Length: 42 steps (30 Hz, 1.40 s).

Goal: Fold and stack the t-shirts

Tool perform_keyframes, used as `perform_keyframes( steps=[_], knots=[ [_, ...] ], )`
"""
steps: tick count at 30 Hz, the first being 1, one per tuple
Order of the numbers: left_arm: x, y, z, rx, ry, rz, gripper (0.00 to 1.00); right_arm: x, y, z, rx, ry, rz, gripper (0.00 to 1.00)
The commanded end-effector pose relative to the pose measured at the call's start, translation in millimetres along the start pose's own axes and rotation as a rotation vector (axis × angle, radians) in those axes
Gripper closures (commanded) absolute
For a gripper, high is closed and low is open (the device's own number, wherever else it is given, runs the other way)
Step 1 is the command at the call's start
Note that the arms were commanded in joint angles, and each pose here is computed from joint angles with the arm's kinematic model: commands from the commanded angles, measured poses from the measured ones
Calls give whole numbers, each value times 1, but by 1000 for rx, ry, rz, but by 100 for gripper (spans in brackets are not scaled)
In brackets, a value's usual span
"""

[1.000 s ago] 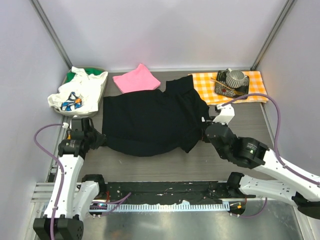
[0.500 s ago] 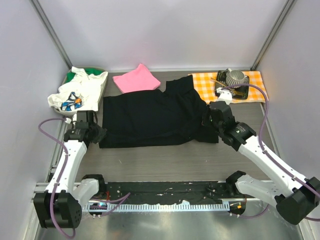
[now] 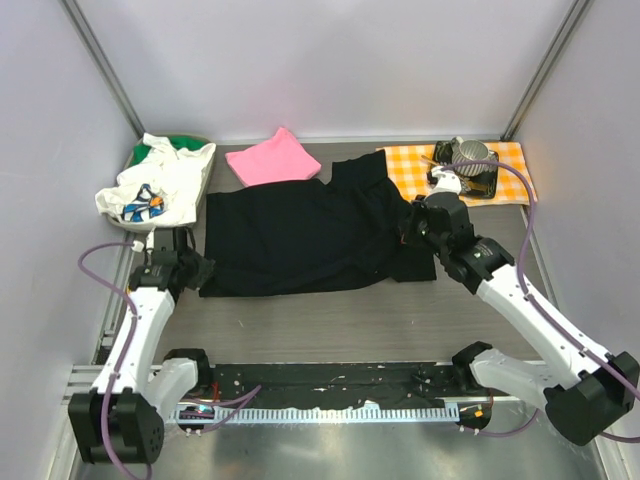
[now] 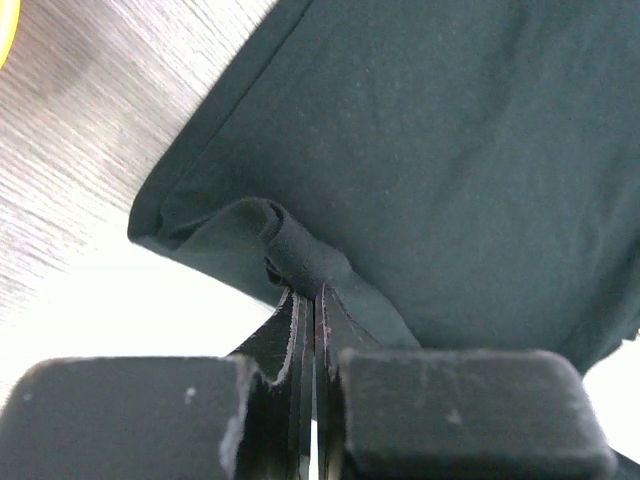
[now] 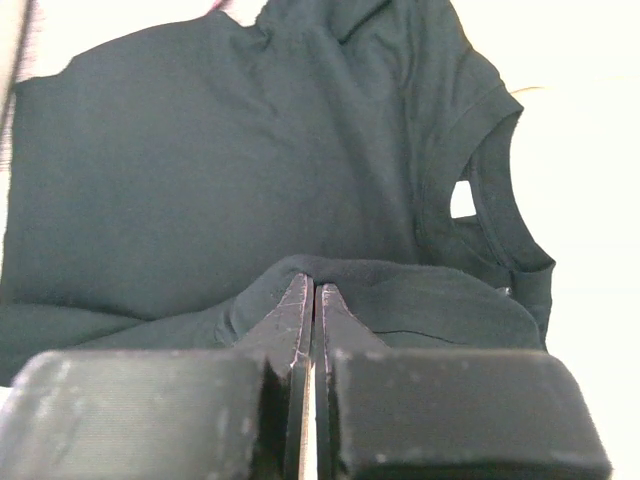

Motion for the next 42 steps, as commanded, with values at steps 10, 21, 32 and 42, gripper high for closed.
perform_keyframes(
  steps=[10,21,32,42],
  knots=[
    [36,-59,44,-32,-71,112,100,6,-49,-15,-21,-23,-112,99],
    [36,-45,47,14,-93,73,100,3,-48,-8,8,-30,-105,99],
    [22,-4,26,10,-92,-7,100,17,3,-11,12,-32,-83,99],
    [7,24,3,-12,-85,-71,100,33,37,-32,-17,-24,-69,99]
  ],
)
Point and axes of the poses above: each gripper's point midway between its finger pads, its own y axis out along the fingers, its own x axis along the line the jaws close on, z = x × y, the point moved 6 cm from there along -y, back along the fingers, and after that the axes turned 9 degrees about y, right-handed, at the moved point
